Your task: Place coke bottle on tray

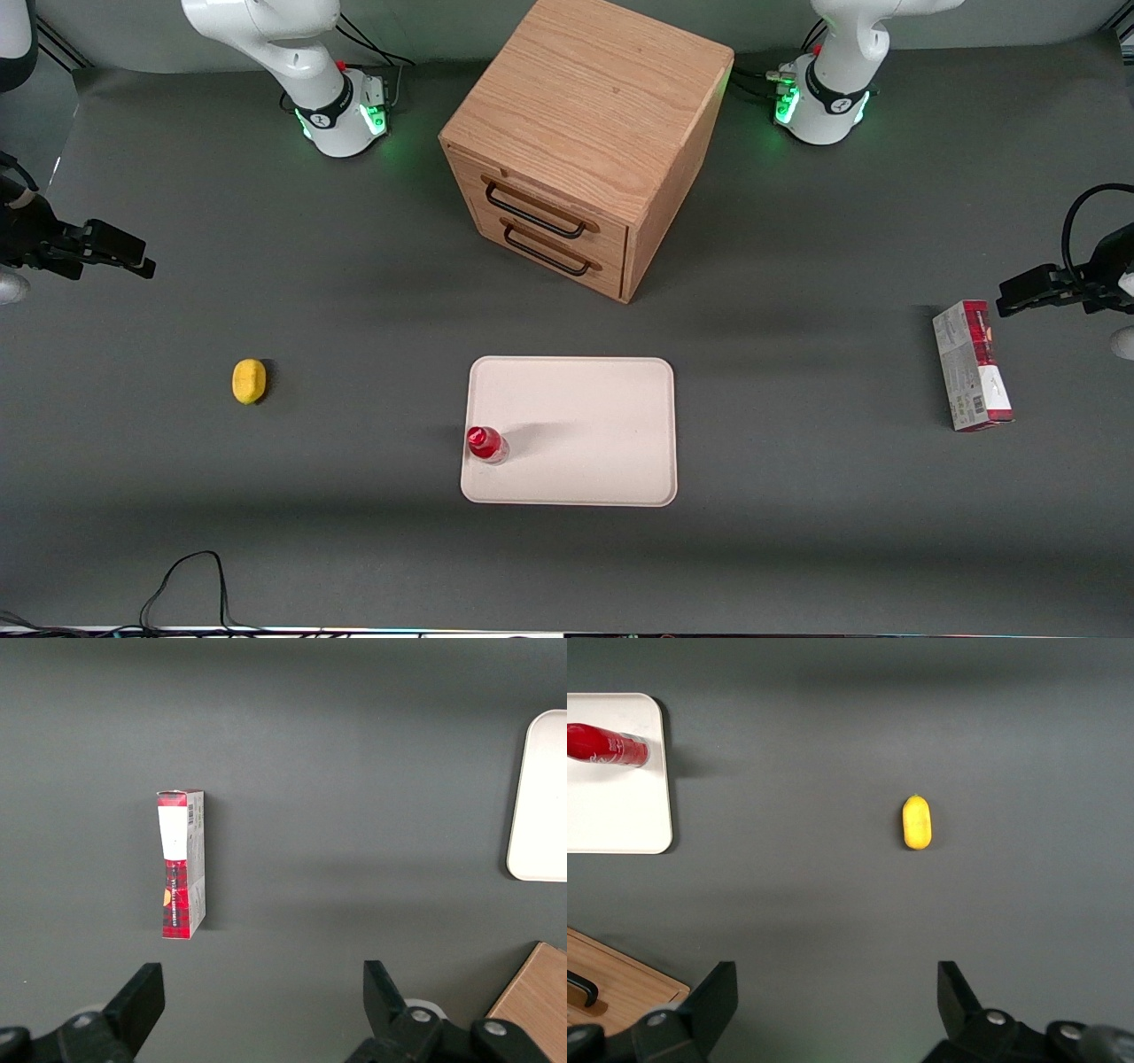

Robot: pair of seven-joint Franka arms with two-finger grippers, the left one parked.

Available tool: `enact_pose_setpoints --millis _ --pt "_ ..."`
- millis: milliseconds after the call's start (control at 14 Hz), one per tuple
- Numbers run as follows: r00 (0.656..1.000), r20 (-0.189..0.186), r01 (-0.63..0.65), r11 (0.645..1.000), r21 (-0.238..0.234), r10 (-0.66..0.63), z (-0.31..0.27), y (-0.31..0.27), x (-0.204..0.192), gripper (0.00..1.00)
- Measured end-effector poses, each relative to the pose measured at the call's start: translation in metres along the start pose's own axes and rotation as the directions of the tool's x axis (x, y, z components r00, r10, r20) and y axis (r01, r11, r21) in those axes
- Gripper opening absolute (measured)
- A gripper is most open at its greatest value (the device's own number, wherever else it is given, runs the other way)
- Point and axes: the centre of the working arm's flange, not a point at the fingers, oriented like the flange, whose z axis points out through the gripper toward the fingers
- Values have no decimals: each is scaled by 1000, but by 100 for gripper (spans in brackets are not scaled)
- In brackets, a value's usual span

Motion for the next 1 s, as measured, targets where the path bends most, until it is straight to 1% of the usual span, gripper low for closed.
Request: enact_pose_setpoints --millis 357,1000 --pt "1000 -3 20 1000 -2 -20 3 -11 3 100" --pt "1000 -3 10 1000 -6 -10 3 -5 3 100"
